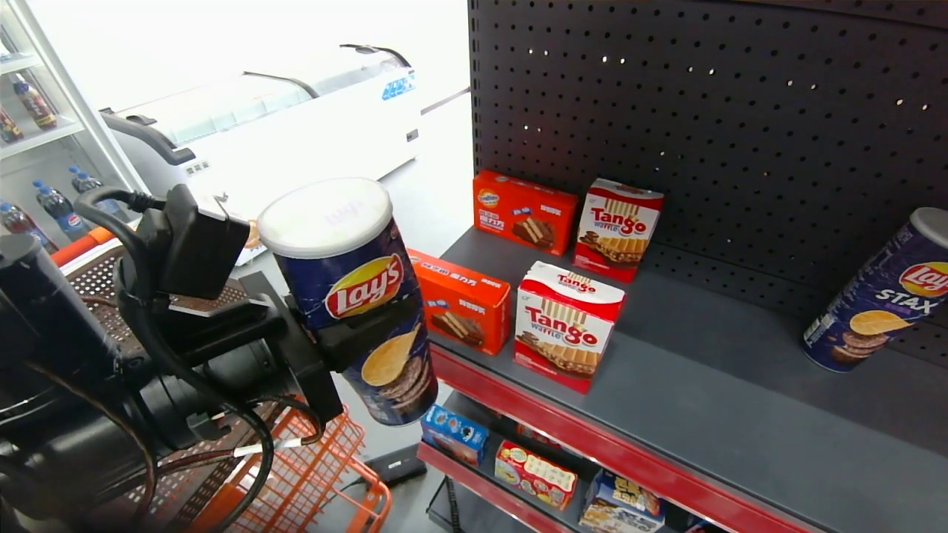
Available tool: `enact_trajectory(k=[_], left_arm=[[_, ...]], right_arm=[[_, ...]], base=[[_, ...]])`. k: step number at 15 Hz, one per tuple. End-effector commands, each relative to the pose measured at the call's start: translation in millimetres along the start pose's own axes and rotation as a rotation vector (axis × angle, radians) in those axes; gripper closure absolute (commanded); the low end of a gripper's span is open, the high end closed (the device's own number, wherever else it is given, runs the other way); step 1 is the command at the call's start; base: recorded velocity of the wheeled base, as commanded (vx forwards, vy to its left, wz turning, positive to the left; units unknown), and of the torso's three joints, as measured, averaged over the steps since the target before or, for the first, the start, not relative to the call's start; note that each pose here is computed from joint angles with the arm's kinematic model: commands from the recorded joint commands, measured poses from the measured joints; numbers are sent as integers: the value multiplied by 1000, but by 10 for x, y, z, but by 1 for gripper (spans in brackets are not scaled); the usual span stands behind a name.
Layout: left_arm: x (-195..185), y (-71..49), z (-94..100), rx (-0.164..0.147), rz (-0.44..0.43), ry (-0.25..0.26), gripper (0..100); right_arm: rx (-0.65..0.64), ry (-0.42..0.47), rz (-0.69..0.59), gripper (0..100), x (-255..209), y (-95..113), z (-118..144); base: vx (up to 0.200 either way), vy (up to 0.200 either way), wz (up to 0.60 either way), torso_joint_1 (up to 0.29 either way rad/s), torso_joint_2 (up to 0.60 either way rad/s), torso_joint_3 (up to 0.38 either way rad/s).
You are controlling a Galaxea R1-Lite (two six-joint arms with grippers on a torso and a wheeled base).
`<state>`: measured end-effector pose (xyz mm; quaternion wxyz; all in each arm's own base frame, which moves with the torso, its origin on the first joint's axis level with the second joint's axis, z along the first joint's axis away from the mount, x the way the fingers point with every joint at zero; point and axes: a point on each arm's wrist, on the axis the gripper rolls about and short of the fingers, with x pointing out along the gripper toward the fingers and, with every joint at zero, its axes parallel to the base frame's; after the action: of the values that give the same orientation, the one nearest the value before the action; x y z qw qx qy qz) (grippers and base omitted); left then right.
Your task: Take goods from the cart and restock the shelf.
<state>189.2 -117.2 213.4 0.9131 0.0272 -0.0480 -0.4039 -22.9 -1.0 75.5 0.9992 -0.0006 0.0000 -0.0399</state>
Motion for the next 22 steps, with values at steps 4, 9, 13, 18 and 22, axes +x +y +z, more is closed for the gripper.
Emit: enact_trajectory(k=[4, 9, 13, 18, 22], left_arm=[[31, -178, -43, -14, -99, 15, 100], [36, -208, 11, -45, -120, 62, 100], [105, -346, -16, -50, -208, 66, 100], [239, -379, 17, -50, -264, 53, 100], [314, -390, 49, -48, -297, 40, 100]], right_arm=[[0, 0, -2, 0, 0, 0, 0], [-6, 0, 3, 0, 0, 1, 0], [-5, 0, 6, 0, 0, 1, 0], [-5, 0, 6, 0, 0, 1, 0], [-5, 0, 6, 0, 0, 1, 0]], base=[[0, 0, 0, 0, 0, 0], [0, 0, 0, 0, 0, 0], [0, 0, 0, 0, 0, 0], [0, 0, -240, 3, 3, 0], [0, 0, -600, 2, 5, 1]])
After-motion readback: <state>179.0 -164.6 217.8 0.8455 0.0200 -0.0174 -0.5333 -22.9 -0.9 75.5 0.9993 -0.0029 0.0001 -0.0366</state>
